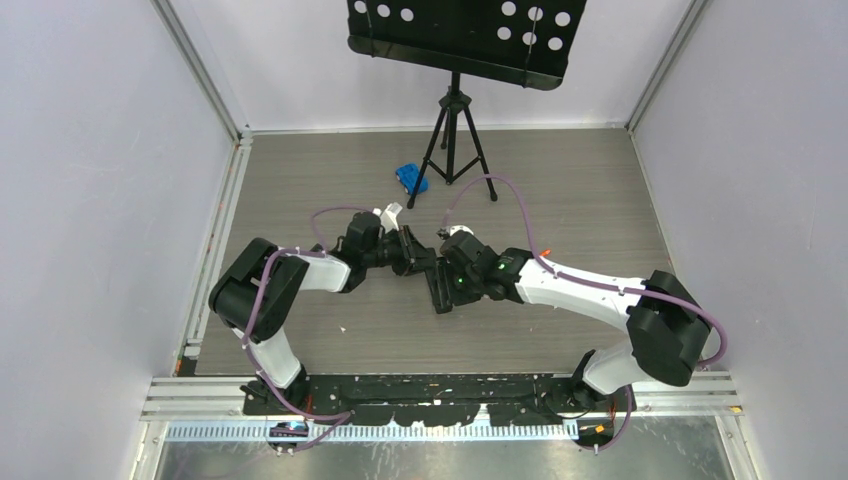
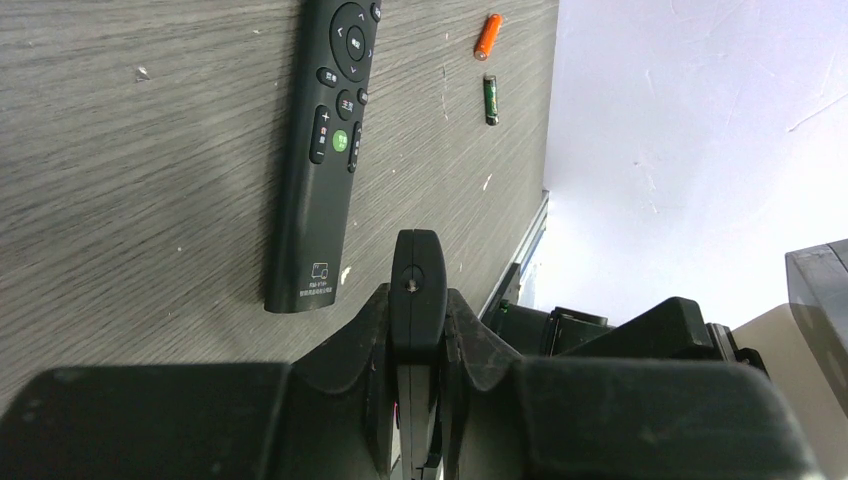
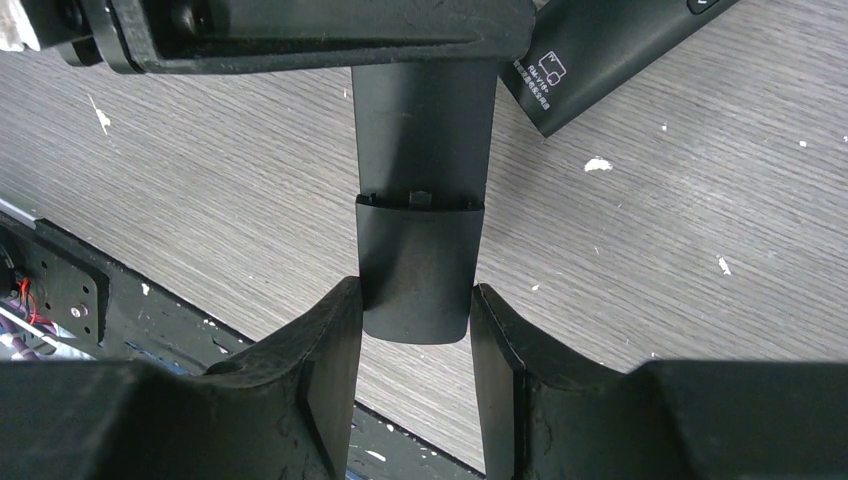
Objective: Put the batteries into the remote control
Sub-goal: Load the battery cover into the remote control.
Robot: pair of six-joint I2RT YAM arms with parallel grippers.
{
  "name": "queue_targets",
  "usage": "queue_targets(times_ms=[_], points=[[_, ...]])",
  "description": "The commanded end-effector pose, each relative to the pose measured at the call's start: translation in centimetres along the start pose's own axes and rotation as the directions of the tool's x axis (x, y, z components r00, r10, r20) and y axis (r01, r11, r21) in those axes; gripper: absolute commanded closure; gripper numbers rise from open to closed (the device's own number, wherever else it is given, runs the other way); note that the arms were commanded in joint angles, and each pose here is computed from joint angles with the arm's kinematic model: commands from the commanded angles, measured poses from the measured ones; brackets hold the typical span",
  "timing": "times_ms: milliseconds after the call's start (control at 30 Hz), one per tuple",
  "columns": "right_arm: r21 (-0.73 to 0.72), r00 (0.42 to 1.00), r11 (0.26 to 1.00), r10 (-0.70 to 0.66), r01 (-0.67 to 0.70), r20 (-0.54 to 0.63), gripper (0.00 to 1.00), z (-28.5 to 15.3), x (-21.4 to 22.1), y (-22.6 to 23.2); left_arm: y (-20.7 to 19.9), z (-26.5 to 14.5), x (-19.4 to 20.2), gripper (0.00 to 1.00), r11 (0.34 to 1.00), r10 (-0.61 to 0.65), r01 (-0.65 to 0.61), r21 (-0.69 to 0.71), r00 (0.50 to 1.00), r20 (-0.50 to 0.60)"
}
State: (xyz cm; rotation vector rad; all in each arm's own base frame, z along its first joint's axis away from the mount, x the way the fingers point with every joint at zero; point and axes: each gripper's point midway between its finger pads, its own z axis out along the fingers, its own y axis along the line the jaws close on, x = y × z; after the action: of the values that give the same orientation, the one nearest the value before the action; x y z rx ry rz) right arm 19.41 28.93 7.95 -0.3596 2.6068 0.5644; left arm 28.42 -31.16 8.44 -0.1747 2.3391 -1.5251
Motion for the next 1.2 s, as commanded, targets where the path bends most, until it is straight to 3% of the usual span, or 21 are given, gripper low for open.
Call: queue_targets(times_ms=[0,200,633,1167], points=[[0.019,0.999,1.0,0.004,-0.003,-0.037,0.6,-0.3,0.6,0.0,-2.3,0.1,-1.2,1.0,0.997,0.035,-0.037,0.066,0.999,0.033],[-0.008,0.994,1.0,-0.009,0.008,-0.111,0.6,-0.4,1.6,0.6,-2.6,0.0,-1.2,1.0,0.996,0.057,-0.058,0.073,0.998,0.023],[-0.02,0.988,1.0,-0.008,0.005,-0.155,0.61,-0.7,2.1,0.9,-2.4,-0.1,-1.2,1.0,0.995,0.088,-0.089,0.048,0.996,0.019],[-0.047,0.996,0.999,0.001,-0.005,-0.085,0.59,-0.3,0.5,0.8,-6.4,-1.8,0.8,1.0,0.973,0.134,-0.113,0.201,0.986,-0.096]])
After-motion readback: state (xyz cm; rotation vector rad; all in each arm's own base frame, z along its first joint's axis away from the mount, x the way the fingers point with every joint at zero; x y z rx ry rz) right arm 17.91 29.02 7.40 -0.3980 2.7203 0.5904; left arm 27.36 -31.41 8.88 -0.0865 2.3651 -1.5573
